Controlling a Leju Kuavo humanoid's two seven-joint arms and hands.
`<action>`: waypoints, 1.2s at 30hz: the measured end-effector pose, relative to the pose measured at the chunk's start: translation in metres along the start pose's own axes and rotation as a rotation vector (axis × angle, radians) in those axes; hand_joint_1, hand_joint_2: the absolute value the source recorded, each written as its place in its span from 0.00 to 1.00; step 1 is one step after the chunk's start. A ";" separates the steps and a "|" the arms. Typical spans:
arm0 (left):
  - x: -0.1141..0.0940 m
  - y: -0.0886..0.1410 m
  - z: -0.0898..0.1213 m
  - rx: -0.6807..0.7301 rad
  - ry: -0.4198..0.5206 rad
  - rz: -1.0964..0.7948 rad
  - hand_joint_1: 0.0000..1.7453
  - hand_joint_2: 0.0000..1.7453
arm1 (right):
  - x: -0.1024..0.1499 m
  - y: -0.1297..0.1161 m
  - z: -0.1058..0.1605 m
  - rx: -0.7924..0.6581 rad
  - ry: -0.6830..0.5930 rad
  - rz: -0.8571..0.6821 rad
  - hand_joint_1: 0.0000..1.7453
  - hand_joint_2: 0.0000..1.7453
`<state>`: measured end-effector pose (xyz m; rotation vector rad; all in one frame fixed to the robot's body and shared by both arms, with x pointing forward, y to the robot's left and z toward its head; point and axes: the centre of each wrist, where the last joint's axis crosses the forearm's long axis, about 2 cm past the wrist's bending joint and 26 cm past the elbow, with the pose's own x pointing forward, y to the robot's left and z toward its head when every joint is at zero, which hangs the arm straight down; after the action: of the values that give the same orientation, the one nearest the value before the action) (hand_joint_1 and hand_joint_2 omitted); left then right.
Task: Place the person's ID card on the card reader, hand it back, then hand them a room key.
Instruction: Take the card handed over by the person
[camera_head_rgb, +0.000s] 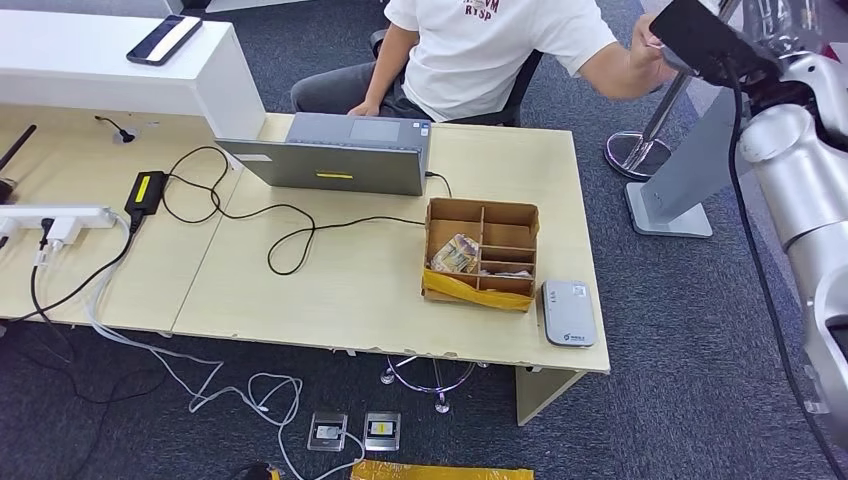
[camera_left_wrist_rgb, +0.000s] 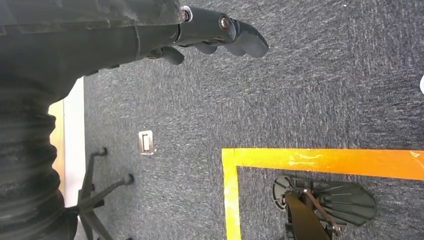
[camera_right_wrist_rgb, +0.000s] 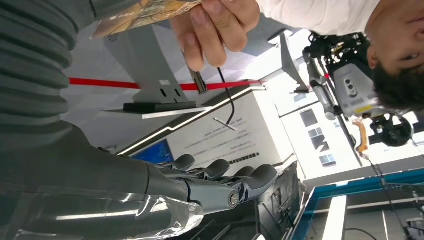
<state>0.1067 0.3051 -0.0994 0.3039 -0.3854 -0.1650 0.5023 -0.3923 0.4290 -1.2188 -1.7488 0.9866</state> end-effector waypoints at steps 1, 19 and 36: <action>0.000 0.000 0.000 0.001 0.003 0.003 0.00 1.00 | 0.005 0.004 0.000 0.006 -0.010 -0.005 0.00 1.00; -0.001 0.000 0.000 0.010 0.058 0.044 0.00 1.00 | 0.044 0.036 -0.002 0.116 -0.117 -0.008 0.99 1.00; -0.003 0.000 0.000 0.017 0.069 0.053 0.00 1.00 | 0.047 0.038 -0.002 0.140 -0.125 -0.008 0.95 1.00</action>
<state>0.1041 0.3056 -0.1000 0.3149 -0.3259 -0.0989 0.5063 -0.3381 0.4026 -1.0811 -1.7462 1.1817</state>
